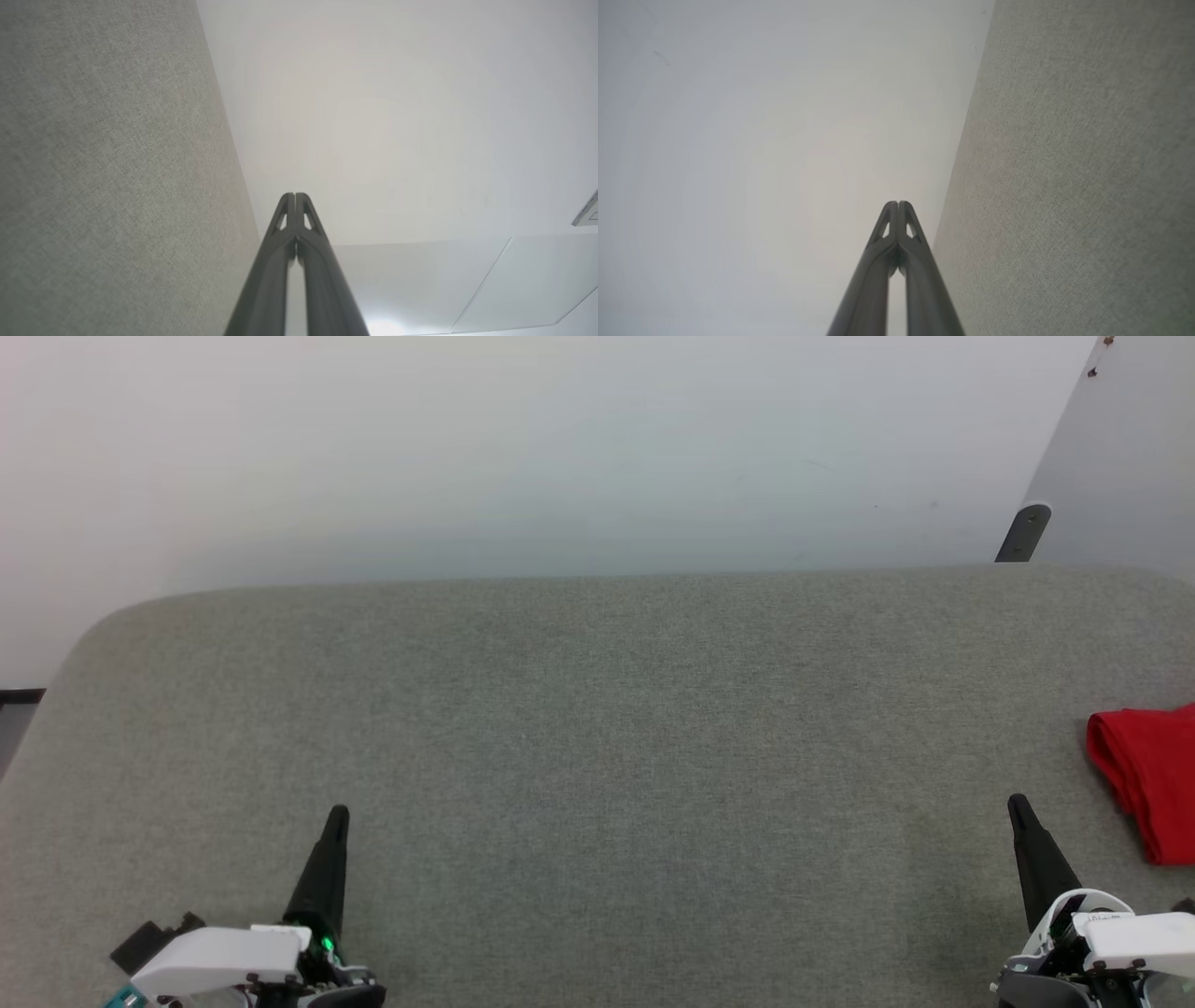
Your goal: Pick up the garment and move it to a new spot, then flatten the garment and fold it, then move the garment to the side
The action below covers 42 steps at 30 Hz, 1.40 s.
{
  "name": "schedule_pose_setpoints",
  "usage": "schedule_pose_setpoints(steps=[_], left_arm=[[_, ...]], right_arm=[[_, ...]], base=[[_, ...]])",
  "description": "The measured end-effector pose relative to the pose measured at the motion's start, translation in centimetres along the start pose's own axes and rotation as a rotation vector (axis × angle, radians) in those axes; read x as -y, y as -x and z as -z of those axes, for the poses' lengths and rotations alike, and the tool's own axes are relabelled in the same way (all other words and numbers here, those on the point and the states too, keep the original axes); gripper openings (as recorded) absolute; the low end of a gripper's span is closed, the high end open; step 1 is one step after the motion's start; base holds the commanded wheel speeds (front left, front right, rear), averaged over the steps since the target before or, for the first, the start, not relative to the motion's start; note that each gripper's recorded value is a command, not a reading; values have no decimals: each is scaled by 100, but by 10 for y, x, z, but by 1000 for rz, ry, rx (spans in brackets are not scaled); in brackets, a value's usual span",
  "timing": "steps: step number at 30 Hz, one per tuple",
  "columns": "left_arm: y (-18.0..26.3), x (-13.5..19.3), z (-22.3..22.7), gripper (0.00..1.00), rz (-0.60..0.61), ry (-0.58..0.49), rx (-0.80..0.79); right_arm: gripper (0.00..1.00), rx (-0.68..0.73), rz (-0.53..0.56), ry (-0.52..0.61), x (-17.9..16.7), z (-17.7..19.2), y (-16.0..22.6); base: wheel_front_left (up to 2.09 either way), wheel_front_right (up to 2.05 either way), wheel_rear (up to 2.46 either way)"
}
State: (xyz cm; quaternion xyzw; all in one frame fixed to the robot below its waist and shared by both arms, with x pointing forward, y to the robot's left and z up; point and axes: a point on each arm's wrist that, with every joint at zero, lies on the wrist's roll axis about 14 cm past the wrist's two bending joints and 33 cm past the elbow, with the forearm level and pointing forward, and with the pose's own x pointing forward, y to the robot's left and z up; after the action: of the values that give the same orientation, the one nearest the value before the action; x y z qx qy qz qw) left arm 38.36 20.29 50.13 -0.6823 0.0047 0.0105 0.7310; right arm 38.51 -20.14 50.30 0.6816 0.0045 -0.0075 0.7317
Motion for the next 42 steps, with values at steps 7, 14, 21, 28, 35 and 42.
schedule_pose_setpoints(steps=[7, 14, 21, 28, 35, 42], left_arm=[[-3, 3, 2, 0, 9, 44, -8], [-4, 4, 3, 0, 13, 71, -10], [-4, 4, 3, 0, 13, 71, -10], [-4, 4, 3, 0, 13, 71, -10], [-4, 4, 3, 0, 13, 71, -11], [-4, 4, 3, 0, 13, 71, -11]], right_arm=[[0, -3, -3, -46, 0, 0, -1], [0, -5, -12, -72, -3, 1, -3], [0, -4, -12, -72, -3, 1, -3], [0, -4, -12, -72, -3, 1, -3], [0, -4, -12, -72, -3, 1, -3], [0, -4, -12, -72, -3, 1, -3]], base=[[0, 0, 0], [0, 0, 0], [0, 0, 0], [0, 0, 0], [0, 0, 0], [0, 0, 0]])
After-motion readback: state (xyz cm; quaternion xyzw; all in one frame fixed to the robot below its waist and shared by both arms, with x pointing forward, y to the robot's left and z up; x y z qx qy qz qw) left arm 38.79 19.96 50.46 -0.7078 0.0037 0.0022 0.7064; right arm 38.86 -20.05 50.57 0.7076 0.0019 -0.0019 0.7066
